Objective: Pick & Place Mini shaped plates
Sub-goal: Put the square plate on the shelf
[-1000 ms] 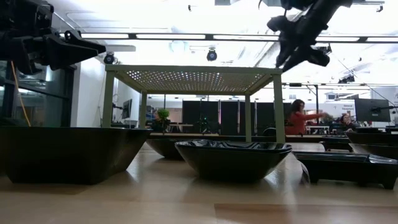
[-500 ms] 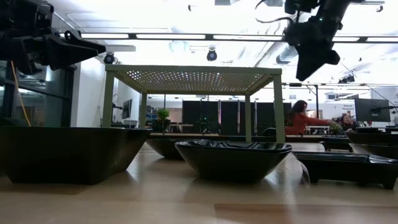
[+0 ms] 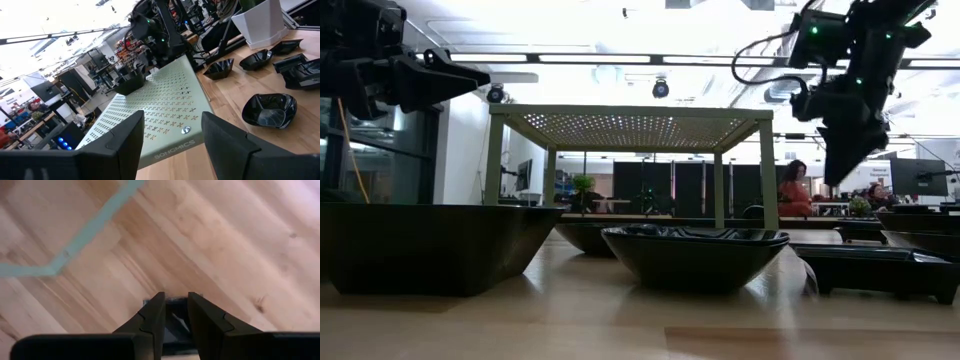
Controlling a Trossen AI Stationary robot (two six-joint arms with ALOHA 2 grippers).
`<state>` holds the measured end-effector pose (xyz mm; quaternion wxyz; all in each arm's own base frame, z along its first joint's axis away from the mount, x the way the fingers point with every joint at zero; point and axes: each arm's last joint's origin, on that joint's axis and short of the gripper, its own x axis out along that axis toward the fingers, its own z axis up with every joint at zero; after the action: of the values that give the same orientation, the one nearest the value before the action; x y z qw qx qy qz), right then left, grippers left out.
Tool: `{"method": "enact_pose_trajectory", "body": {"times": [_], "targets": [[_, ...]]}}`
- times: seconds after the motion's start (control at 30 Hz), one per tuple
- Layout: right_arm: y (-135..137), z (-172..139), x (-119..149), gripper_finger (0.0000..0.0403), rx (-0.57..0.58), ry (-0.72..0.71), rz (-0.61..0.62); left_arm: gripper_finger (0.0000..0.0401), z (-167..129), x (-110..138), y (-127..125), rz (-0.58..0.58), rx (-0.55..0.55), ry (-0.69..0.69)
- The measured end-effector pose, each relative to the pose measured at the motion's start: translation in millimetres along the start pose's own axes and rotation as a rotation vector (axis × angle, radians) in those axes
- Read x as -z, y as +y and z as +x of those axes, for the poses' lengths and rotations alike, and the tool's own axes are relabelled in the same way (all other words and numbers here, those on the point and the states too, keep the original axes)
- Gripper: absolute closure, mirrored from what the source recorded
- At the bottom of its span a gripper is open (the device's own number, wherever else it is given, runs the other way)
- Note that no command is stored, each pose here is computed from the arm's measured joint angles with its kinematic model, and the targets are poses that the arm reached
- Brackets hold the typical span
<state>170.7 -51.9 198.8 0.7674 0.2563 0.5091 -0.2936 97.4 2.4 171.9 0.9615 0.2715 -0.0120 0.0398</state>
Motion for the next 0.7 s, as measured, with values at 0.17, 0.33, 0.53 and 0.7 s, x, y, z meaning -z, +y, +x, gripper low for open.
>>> {"method": "enact_pose_trajectory", "body": {"times": [0.17, 0.33, 0.53, 0.7], "targets": [[0, 0, 0, 0.0324, -0.003, -0.003, -0.005, 0.0208, 0, 0, 0, 0.000, 0.000, 0.000], [3, 0, 6, 0.0324, 0.013, 0.026, -0.029, 0.0208, 0, 0, 0, 0.000, 0.000, 0.000], [11, -2, 16, 0.0324, 0.049, 0.041, 0.000, 0.0208, 0, 0, 0, 0.000, 0.000, 0.000], [21, 1, 23, 0.0324, 0.049, 0.076, -0.029, 0.0208, 0, 0, 0, 0.000, 0.000, 0.000]]}}
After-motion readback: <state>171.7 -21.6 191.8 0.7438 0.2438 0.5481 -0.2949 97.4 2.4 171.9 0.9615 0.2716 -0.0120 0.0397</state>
